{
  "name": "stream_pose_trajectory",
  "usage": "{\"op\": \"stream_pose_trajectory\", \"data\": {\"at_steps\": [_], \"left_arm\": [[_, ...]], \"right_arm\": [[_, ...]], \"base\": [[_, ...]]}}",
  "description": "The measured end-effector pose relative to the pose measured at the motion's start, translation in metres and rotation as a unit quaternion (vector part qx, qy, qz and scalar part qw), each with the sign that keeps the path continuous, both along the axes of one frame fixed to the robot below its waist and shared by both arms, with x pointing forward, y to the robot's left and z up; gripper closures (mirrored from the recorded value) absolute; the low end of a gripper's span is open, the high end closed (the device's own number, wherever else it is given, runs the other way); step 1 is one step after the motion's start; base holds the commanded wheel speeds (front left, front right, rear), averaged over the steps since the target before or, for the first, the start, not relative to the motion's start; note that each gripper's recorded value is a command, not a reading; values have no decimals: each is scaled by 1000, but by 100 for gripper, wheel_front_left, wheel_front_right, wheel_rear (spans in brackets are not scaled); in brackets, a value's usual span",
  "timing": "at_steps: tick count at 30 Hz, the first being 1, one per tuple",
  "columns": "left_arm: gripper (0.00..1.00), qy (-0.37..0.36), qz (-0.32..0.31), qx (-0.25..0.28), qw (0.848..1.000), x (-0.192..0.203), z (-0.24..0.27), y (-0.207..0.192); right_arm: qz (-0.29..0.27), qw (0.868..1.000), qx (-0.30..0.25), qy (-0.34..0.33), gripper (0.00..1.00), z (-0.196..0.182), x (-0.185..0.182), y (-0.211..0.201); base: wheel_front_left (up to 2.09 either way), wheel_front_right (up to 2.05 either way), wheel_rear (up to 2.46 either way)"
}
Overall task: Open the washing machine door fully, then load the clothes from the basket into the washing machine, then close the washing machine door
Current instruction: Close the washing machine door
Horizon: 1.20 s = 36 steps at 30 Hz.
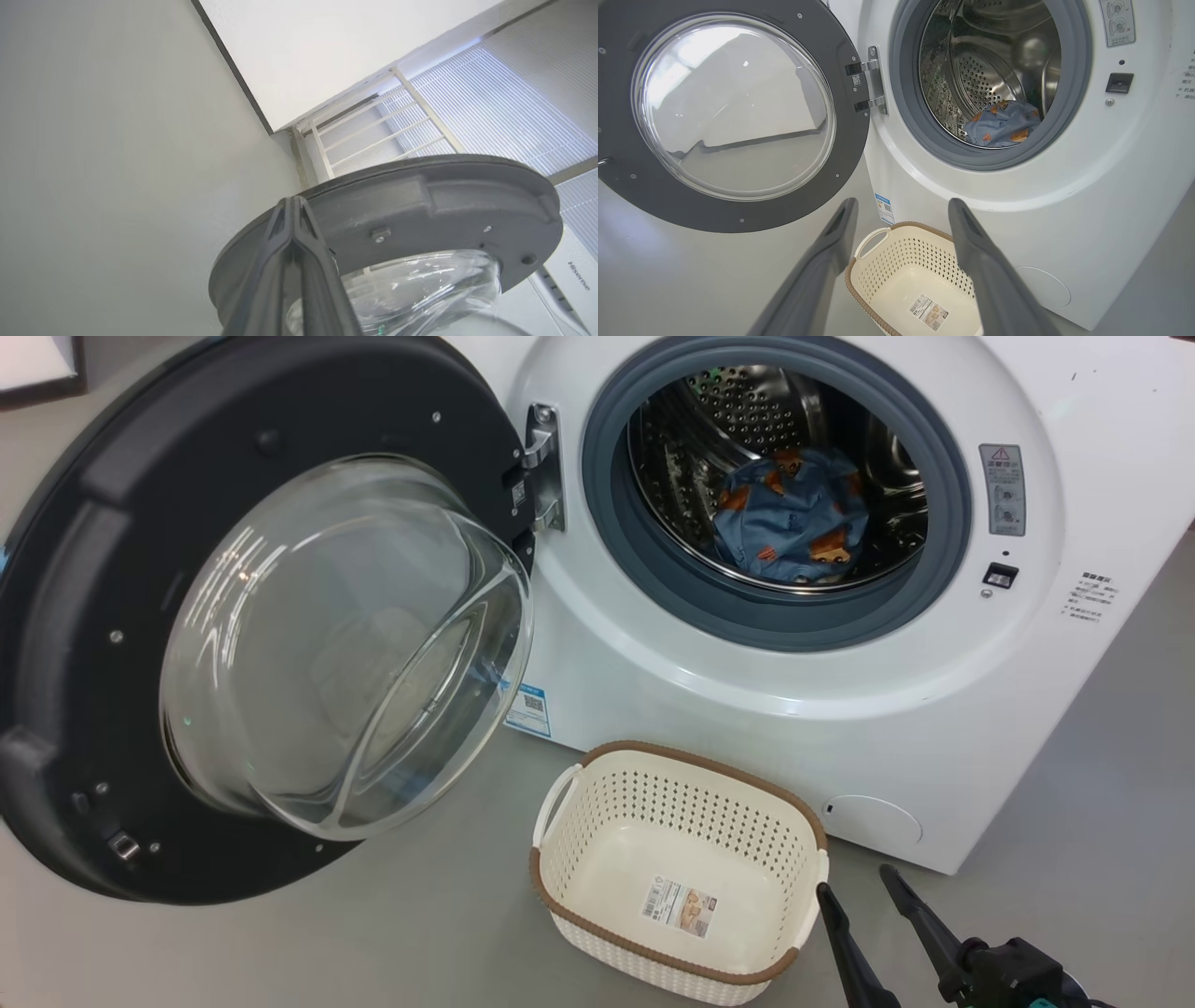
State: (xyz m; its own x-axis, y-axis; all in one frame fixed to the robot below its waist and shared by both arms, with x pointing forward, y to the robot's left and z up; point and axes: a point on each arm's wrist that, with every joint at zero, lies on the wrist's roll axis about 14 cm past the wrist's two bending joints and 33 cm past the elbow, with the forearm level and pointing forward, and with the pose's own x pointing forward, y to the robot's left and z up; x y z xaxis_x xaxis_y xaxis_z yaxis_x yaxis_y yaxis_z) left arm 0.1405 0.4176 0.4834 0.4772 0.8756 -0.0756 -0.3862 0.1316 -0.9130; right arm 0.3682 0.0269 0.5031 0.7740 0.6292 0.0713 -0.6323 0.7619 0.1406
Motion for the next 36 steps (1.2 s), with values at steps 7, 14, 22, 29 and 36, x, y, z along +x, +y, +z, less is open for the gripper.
{"op": "stream_pose_trajectory", "data": {"at_steps": [7, 14, 22, 29, 36], "left_arm": [[100, -80, 33, -7, 996, -9, 41, 65], [100, -91, 5, -3, 996, 19, 64, 90], [100, -111, -31, -57, 992, 64, 60, 106], [100, -87, -67, -88, 990, 88, 51, 116], [100, -62, -117, -139, 981, 94, 26, 106]], "right_arm": [[2, 1000, -1, 11, 0, -8, 3, 1], [-5, 1000, 0, 24, 0, -19, 15, -3], [-15, 999, -3, 44, 0, -39, 35, -11], [-31, 998, -4, 53, 0, -49, 46, -22], [-38, 998, -9, 47, 0, -47, 48, -29]], "base": [[0, 0, 0], [0, 0, 0], [0, 0, 0], [0, 0, 0], [0, 0, 0]]}}
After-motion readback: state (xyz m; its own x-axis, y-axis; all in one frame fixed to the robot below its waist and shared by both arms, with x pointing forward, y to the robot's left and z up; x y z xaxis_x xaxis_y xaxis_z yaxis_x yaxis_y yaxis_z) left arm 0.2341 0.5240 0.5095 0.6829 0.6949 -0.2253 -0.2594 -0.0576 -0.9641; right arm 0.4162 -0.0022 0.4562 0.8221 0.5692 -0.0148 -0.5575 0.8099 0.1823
